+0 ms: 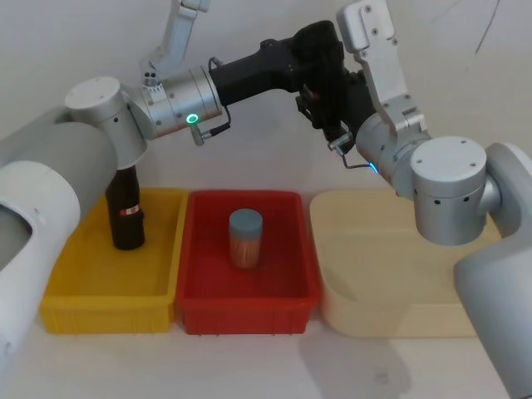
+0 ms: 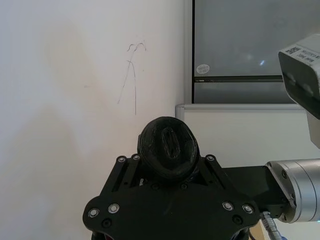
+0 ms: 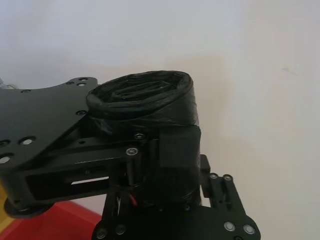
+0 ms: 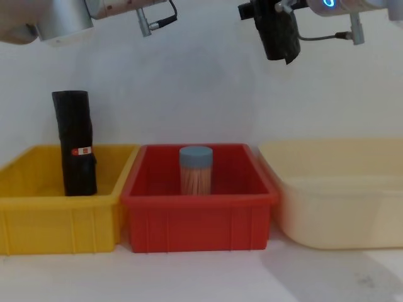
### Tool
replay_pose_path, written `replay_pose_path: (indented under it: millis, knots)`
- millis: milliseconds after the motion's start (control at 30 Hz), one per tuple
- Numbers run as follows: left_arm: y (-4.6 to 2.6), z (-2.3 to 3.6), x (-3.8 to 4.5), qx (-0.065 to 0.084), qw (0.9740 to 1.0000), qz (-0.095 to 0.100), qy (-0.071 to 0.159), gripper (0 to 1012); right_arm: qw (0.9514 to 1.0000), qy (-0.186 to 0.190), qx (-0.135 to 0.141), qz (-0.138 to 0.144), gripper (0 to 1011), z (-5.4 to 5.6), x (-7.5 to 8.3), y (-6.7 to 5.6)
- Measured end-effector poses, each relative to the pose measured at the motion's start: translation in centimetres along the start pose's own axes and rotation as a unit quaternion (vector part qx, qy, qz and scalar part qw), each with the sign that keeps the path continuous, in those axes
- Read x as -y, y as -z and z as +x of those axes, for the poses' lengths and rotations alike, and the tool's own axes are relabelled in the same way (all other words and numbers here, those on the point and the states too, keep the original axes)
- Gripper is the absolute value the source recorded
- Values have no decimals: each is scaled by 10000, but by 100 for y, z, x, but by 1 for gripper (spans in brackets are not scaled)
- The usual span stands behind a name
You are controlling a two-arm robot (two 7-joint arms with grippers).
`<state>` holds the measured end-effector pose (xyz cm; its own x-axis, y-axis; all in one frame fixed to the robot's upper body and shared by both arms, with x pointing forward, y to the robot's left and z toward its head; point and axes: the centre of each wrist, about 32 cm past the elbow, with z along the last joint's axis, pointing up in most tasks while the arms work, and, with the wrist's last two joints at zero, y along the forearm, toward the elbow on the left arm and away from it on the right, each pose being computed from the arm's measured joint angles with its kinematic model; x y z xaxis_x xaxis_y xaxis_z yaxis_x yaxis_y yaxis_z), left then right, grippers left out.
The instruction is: Pick up the garbage bag with the one hand and transfer it to the other hand.
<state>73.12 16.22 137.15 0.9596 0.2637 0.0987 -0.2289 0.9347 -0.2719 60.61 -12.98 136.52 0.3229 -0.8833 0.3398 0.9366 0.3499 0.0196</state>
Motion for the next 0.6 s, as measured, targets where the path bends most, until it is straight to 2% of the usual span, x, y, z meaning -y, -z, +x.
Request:
replay_pose_path:
  millis: [67,233,600]
  knots:
    - [0,0,0,0,10000,0,0,366,10000,21,3,-8,619,-3,-12,2]
    - [0,0,0,0,10000,0,-1,366,10000,40,8,-12,562,-4,-24,2]
    - [0,0,0,0,10000,0,-1,366,10000,72,16,-22,557,-6,-39,3]
